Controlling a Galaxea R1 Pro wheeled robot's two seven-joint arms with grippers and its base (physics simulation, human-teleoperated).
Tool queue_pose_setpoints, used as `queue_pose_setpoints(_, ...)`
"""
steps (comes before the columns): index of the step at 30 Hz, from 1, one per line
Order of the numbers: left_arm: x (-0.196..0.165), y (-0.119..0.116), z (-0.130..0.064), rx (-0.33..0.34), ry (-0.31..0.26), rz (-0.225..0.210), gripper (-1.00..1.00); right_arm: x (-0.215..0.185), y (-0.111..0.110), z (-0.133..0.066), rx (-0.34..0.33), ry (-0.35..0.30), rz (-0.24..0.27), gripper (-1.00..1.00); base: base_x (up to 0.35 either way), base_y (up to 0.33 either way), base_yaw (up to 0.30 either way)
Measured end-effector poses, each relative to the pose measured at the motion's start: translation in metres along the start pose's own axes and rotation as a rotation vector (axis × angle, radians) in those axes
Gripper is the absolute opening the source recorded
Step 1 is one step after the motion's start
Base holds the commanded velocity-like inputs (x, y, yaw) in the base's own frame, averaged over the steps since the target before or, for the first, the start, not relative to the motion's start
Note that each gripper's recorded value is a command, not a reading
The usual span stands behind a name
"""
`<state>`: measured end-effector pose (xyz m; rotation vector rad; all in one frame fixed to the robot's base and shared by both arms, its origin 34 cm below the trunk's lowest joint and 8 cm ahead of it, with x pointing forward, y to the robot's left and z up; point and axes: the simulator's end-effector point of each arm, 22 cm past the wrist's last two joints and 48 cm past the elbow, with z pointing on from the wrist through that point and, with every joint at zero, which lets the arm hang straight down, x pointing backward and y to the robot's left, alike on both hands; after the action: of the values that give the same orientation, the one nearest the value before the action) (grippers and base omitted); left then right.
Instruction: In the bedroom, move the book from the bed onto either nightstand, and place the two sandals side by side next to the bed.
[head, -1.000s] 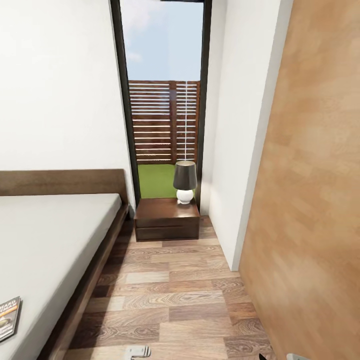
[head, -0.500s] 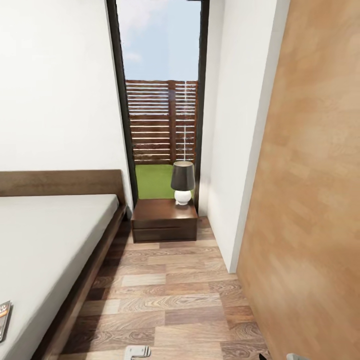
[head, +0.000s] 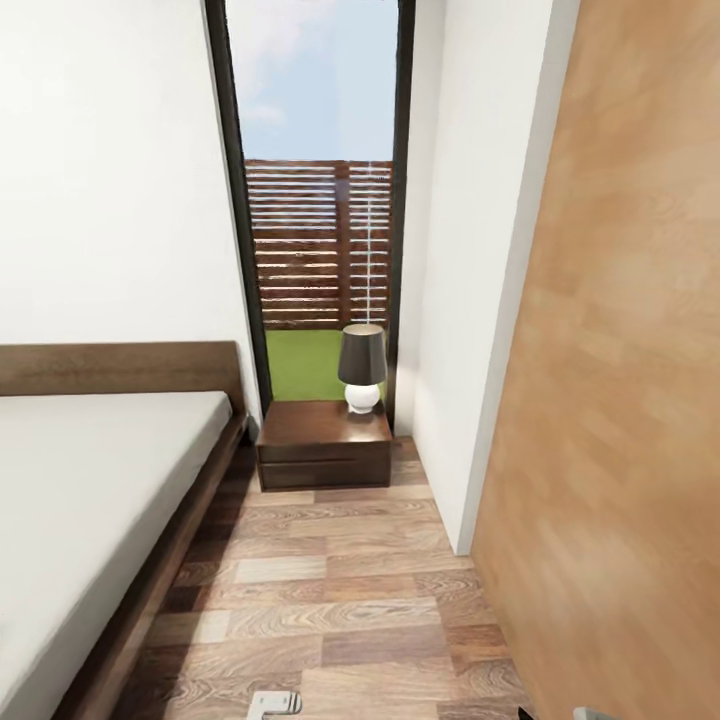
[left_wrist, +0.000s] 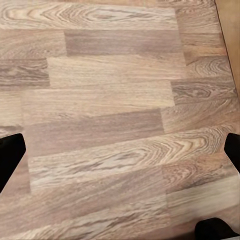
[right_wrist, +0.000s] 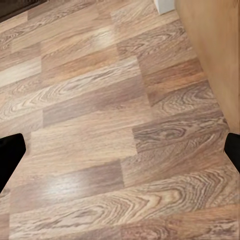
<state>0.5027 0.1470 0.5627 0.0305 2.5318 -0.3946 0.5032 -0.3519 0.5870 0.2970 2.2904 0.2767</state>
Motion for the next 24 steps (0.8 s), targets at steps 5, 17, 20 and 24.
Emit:
queue_pose_setpoints(5,0.0000,-0.0001,0.0001,0.000,0.000,0.000,1.00,0.0001,0.0002,0.0001,0.000,0.000,0.000,1.00,0.043,-0.037,0.000)
queue_pose_setpoints(17,0.0000,0.0001,0.0000,0.000,0.000,0.000,1.00,-0.0001,0.0001,0.0000,0.000,0.000,0.000,1.00,0.095,-0.091,0.000)
queue_pose_setpoints(20,0.0000,0.0001,-0.0001,0.000,0.000,-0.001,1.00,0.0000,0.0001,-0.0001,0.000,0.000,0.000,1.00,0.230,0.042,0.000)
queue_pose_setpoints(24,-0.0002,0.0001,-0.0002,0.000,-0.001,-0.001,1.00,0.0000,0.0001,-0.0002,0.000,0.000,0.000,1.00,0.285,0.069,0.000)
